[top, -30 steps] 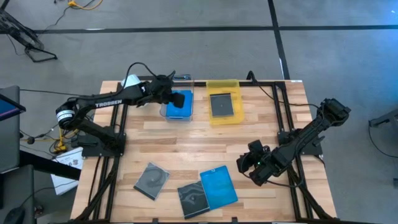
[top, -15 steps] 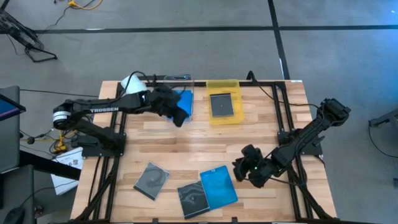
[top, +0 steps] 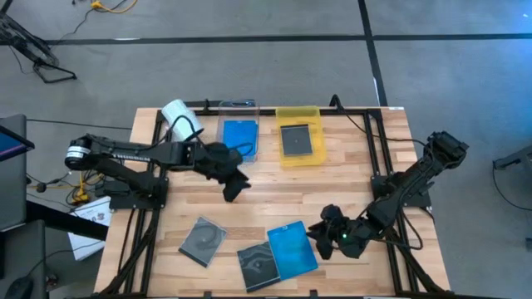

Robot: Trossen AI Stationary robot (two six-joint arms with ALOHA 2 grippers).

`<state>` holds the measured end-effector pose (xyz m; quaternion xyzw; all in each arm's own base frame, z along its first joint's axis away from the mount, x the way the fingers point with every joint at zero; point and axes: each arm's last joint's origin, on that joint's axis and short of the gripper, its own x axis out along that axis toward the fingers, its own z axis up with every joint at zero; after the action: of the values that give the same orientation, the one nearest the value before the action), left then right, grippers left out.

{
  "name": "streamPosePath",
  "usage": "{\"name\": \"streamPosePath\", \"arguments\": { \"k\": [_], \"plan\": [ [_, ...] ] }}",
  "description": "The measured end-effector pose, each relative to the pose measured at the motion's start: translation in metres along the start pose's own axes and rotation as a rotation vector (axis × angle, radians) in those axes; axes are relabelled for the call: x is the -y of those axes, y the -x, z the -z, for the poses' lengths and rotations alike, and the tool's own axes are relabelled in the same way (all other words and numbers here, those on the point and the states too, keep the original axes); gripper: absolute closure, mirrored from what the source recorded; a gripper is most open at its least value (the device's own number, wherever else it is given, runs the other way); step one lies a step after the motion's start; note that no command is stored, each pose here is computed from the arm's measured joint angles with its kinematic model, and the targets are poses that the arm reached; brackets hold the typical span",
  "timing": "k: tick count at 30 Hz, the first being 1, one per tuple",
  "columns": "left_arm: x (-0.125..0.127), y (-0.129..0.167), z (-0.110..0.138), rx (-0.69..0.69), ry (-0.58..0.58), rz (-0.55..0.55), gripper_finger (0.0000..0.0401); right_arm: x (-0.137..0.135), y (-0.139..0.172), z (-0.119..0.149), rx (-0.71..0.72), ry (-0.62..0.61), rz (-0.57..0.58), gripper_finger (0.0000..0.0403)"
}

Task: Pick & place jewel cases by type
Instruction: Put the left black CD case into the yellow bin

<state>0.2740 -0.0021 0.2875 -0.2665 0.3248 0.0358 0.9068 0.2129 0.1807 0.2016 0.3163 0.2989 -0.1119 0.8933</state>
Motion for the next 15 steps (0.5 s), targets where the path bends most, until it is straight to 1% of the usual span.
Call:
{"name": "streamPosePath", "arguments": {
  "k": [2, 5, 8, 11, 15],
  "plan": [
    [0.007, -0.001, 0.009, -0.043, -0.02, -0.012, 0.026, -0.004, 0.003, 0.004, -0.024, 0.012, -0.038, 0.0294],
    [0.021, -0.002, 0.023, -0.114, -0.064, 0.01, 0.026, -0.008, 0.001, 0.012, -0.058, 0.018, -0.07, 0.0294],
    [0.036, -0.001, 0.04, -0.19, -0.162, 0.043, 0.026, -0.01, -0.007, 0.022, -0.091, 0.02, -0.082, 0.0294],
    [0.044, -0.002, 0.062, -0.287, -0.228, 0.044, 0.026, -0.009, -0.02, 0.032, -0.109, 0.01, -0.073, 0.0294],
    [0.052, 0.001, 0.088, -0.393, -0.218, 0.011, 0.026, -0.011, -0.039, 0.037, -0.085, -0.029, -0.097, 0.0294]
  ]
}}
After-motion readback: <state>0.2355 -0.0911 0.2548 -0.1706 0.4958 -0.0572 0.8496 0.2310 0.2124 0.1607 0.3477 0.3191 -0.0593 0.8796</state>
